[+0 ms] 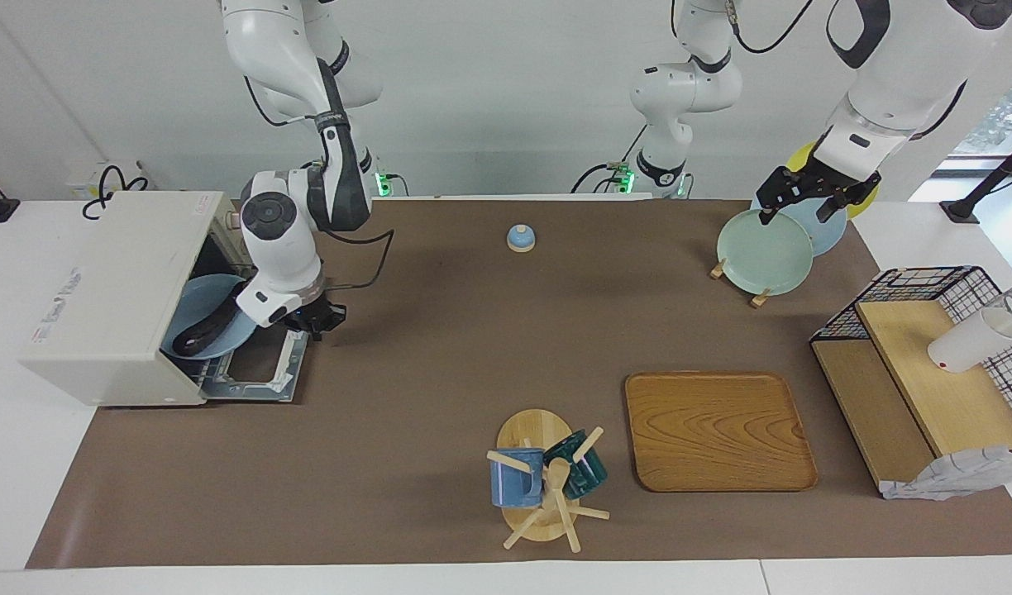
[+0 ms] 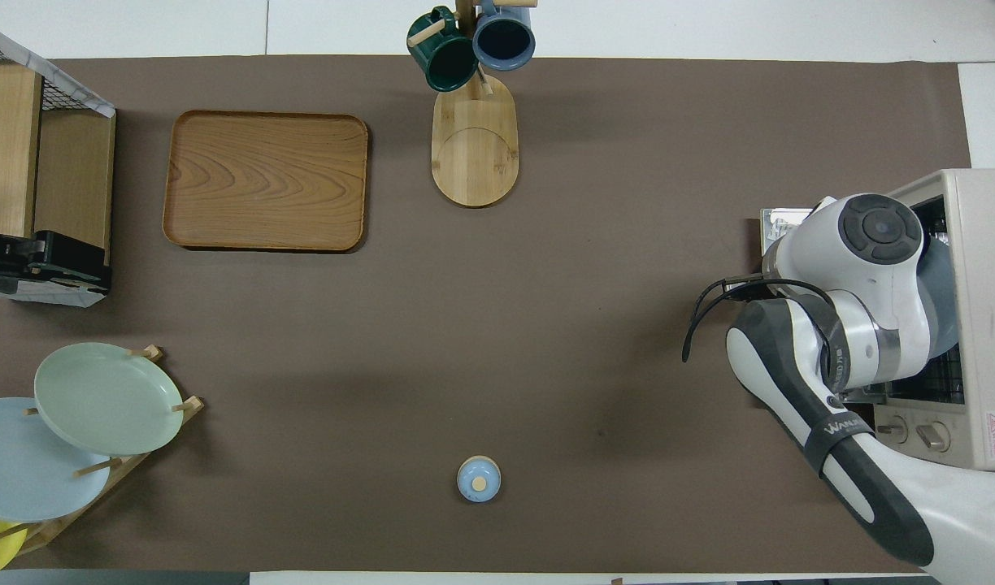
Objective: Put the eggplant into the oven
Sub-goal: 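Withdraw the right gripper out of the oven, then push the oven door shut with the right gripper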
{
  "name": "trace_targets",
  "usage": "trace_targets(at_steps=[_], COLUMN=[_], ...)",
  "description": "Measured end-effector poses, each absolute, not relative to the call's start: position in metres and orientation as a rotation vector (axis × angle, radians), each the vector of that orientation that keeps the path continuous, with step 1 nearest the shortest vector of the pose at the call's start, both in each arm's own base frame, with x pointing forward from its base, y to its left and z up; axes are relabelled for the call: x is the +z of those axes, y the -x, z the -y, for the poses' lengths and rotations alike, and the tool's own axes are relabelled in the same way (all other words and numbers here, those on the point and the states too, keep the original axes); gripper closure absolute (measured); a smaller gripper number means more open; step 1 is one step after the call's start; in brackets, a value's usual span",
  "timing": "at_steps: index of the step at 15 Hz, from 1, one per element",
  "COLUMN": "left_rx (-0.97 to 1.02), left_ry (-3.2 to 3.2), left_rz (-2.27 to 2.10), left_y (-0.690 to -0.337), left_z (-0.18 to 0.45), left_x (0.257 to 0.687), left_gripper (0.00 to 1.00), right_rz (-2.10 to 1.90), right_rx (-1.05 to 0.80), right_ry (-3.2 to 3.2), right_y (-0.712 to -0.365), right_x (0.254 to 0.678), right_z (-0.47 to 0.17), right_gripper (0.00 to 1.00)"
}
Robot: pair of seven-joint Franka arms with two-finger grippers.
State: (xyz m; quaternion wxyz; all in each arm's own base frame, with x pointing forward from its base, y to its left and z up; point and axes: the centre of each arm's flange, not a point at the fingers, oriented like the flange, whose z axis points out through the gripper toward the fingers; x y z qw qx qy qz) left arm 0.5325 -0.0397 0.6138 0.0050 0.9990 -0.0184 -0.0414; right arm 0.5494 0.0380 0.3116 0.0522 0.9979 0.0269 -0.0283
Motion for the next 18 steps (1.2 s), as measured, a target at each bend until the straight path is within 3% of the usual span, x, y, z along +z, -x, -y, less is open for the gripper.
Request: trace_targets(at_steps=[10, 18], left_rx=[-0.13, -0.13], left_ry=[-3.128, -3.128], left_rz=[0.058, 0.058], left_y=[-0.532, -0.532], left_z=[0.04, 0.04], left_x=[0.614, 0.614], left_gripper=[0.0, 0.0], right_rz=[-0.169, -0.317], right_rx=[-0.118, -0.209], right_ry=[-2.966, -2.939], right_y=[-0.548, -0.564], right_x=[0.312, 0.422], right_z=[-0.038, 0.007], right_gripper=[0.99, 0.99])
